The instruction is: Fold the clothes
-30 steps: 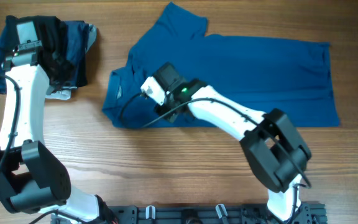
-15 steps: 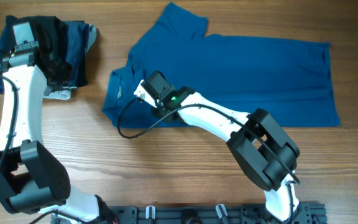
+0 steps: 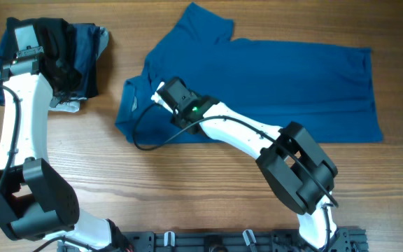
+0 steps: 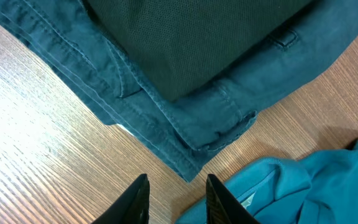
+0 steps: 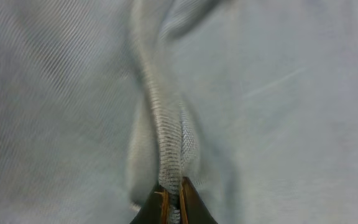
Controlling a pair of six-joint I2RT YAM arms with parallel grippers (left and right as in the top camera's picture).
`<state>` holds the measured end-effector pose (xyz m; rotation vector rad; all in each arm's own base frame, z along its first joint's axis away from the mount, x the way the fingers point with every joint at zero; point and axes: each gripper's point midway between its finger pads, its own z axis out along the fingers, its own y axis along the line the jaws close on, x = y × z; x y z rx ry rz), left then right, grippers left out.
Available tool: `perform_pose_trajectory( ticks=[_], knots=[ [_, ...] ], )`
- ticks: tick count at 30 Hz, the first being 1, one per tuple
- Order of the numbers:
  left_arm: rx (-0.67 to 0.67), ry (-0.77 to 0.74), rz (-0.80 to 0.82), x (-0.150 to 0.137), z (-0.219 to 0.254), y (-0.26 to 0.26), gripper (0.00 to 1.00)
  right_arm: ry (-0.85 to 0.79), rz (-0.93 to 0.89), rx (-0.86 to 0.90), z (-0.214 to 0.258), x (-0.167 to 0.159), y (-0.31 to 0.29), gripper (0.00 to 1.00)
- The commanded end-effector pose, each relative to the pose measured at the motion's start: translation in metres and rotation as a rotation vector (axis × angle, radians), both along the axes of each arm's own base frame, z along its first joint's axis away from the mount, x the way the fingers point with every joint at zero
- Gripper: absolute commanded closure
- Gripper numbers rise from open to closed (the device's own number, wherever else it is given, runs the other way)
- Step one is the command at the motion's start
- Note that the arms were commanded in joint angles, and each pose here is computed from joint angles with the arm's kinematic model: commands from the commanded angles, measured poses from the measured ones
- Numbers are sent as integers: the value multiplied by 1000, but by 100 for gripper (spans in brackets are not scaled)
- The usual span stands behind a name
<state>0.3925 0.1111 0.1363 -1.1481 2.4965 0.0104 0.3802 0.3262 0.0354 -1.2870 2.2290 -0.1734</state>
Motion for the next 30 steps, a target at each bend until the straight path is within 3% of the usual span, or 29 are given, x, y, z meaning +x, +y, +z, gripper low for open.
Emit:
perform_pose_trajectory(
  ticks=[1,6,9,10,13,17,22,23,24,30],
  knots=[
    [-12,-1,0,2,-2,-1,70,-85,-92,41,17,36,-9,96],
    [-12,-1,0,2,-2,-1,70,-130,-129,201,33,76,-16,92],
    [-13,4,0,1,-2,-1,70,-135,-153,241,25,94,-26,85],
    [-13,4,0,1,-2,-1,70,-139,-162,243,18,99,-29,72],
    [-13,4,0,1,-2,-1,70,-174,-209,299,9,117,-31,70],
    [-14,6,0,1,-2,-1,70,-241,-317,489,62,143,-36,66],
    [-14,5,0,1,-2,-1,70,-186,-206,458,140,103,-47,64],
    [-14,5,0,1,-2,-1,70,-107,-35,450,140,79,-33,63],
    [-14,5,0,1,-2,-1,70,-26,128,444,133,55,-18,51],
    [-17,17,0,-2,-3,-2,68,64,239,365,76,47,-7,47]
  ],
)
